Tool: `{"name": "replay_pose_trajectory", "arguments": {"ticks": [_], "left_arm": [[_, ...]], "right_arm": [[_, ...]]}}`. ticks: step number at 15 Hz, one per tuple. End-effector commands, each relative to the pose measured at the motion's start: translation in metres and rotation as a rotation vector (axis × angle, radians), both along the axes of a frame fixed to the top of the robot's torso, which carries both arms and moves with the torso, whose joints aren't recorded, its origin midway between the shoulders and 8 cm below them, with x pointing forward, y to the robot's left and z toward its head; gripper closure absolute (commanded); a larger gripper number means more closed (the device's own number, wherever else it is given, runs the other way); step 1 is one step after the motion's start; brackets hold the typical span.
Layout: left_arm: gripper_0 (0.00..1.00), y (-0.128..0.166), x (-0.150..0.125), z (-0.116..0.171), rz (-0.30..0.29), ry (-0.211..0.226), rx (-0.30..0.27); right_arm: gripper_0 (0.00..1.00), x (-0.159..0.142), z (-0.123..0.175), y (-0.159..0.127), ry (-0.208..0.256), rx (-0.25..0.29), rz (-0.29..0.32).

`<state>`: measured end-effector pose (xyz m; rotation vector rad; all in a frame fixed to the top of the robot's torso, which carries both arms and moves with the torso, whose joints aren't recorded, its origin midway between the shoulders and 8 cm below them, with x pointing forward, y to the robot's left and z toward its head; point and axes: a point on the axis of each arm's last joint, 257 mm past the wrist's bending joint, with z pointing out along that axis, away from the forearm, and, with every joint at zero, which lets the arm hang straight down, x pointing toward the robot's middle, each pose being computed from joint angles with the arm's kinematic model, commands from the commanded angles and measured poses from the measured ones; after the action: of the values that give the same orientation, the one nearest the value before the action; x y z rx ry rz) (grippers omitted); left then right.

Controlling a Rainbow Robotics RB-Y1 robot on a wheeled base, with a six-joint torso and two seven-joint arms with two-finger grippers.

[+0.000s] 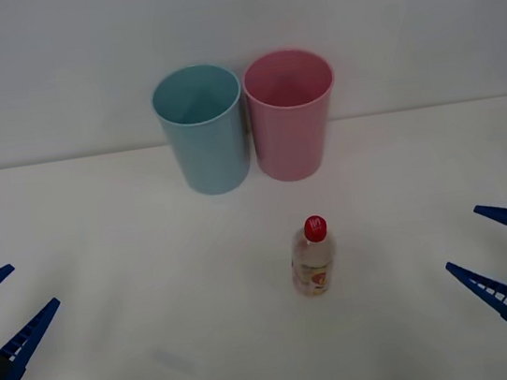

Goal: Grasp the object on the table and drop it into the matching bin: aluminum can to the light blue bin, PET bottle to the pink bin.

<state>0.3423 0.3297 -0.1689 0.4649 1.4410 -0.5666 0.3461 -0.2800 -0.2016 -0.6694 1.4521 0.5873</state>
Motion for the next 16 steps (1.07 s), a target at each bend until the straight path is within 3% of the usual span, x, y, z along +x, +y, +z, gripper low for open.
{"name": "replay_pose_trajectory", "arguments": {"ticks": [1,3,9,16], "left_arm": [[0.00,0.000,0.000,0.000,0.000,0.000,0.000],[0.00,0.000,0.000,0.000,0.000,0.000,0.000],[0.00,0.000,0.000,0.000,0.000,0.000,0.000],[0.00,0.000,0.000,0.000,0.000,0.000,0.000]], "right_arm": [[0.00,0.008,-0.013,0.007,-0.030,-0.051,0.022],[0.00,0.012,-0.021,0.013,-0.038,-0.074,0.039],[0.00,0.021,-0.049,0.048,0.014,-0.078,0.115],[0.00,0.033,-0.069,0.092,0.024,-0.110,0.153]]}}
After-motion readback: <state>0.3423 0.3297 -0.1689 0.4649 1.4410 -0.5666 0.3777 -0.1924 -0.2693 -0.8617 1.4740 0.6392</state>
